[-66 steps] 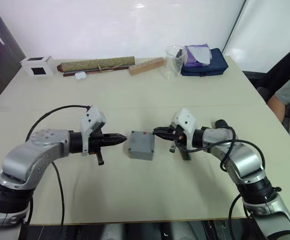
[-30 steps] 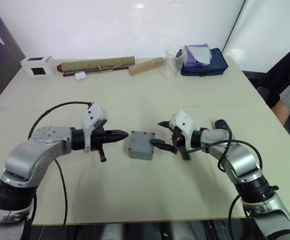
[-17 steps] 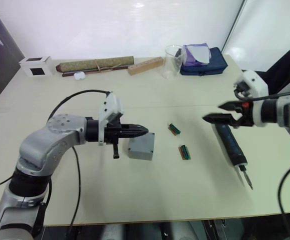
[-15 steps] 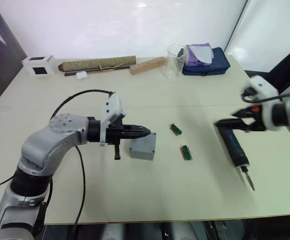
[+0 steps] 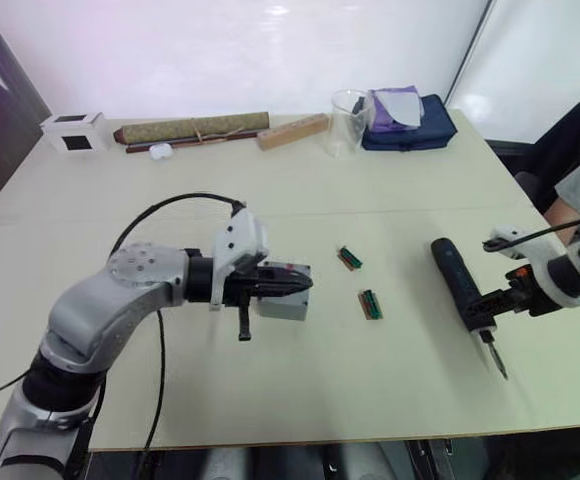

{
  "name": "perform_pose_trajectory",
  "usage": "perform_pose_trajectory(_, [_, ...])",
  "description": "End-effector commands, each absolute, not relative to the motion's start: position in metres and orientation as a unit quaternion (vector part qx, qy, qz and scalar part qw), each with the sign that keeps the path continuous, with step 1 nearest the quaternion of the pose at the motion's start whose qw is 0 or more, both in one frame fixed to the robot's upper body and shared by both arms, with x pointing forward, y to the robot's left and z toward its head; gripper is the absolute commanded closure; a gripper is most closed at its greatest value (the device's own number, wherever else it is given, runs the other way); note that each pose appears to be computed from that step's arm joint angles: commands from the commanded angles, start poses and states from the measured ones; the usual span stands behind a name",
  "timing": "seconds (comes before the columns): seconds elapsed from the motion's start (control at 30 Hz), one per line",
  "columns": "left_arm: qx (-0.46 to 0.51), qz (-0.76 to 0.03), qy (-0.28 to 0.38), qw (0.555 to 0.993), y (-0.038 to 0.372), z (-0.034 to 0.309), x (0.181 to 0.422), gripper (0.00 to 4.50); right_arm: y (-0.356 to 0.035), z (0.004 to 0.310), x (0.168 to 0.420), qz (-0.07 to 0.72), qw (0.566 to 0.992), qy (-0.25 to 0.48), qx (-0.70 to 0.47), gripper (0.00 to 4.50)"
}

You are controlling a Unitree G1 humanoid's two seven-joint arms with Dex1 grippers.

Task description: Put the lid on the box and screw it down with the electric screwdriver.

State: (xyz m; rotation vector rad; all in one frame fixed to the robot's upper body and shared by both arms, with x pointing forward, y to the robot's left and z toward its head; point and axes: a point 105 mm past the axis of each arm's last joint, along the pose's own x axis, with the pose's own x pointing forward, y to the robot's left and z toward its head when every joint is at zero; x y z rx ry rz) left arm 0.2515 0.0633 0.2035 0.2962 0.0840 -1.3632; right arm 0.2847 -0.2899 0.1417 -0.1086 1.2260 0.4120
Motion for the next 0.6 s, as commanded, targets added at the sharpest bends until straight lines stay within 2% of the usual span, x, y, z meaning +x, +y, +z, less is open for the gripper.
perform_pose_trajectory(0.03, [0.15, -0.611, 0.024, 0.777, 0.072, 0.215, 0.248, 4.5, -0.292, 0.136, 0.294, 0.19, 0.794, 0.574, -0.062, 0.06])
perform_pose_trajectory(0.2, [0.159, -0.598, 0.033, 0.785, 0.081, 0.216, 0.246, 4.5, -0.293, 0.122, 0.299, 0.193, 0.778, 0.593, -0.073, 0.06])
perform_pose_trajectory(0.37, [0.158, -0.64, 0.071, 0.748, 0.088, 0.207, 0.22, 4.5, -0.283, 0.103, 0.293, 0.211, 0.754, 0.619, -0.065, 0.95])
perform_pose_trajectory(0.5, [0.147, -0.657, 0.073, 0.736, 0.085, 0.206, 0.217, 4.5, -0.284, 0.1, 0.291, 0.21, 0.751, 0.623, -0.067, 2.32])
perform_pose_trajectory(0.6, [0.148, -0.66, 0.077, 0.732, 0.085, 0.202, 0.222, 4.5, -0.284, 0.1, 0.292, 0.206, 0.756, 0.618, -0.063, 2.37])
